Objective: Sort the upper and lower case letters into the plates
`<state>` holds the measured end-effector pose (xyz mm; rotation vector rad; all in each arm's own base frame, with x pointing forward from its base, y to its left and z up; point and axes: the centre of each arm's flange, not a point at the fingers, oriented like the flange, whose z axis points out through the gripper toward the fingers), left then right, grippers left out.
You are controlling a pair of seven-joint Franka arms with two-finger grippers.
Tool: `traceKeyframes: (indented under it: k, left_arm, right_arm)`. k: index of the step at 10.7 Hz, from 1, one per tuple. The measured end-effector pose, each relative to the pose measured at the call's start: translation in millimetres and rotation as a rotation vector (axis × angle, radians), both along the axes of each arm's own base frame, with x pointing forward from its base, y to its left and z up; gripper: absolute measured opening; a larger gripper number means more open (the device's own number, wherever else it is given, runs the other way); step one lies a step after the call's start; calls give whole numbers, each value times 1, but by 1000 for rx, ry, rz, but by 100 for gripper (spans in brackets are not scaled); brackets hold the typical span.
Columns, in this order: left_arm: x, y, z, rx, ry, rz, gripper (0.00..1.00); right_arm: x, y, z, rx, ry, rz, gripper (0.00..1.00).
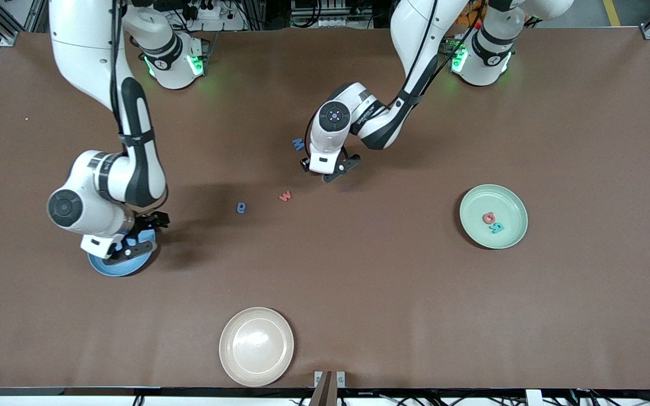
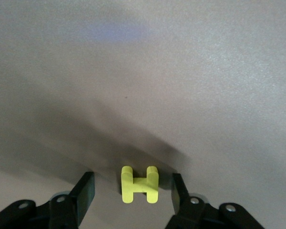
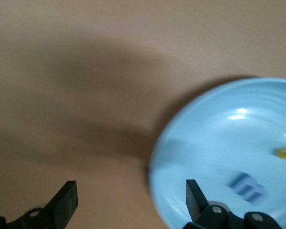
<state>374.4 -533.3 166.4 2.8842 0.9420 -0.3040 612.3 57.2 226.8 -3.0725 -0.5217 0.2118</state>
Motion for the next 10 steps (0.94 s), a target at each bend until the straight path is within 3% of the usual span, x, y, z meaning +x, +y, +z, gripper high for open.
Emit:
traceKeyframes:
  k: [2,3,6,10]
  left_arm:
    - [1,-1,4,-4,-4,0,40]
    - [1,-2,5,-8,-7,0,33]
    - [14,0,13,-26,-46,5,33]
    - [78,40,79,-18,-143,-1,33]
  right_arm:
    - [-7,52,0,25,5,-33,100]
    - [-11,75,0,28,5,-53,100]
    - [-23,126,2,39,3,-41,100]
    - [-51,213,9,55,-13,105,100]
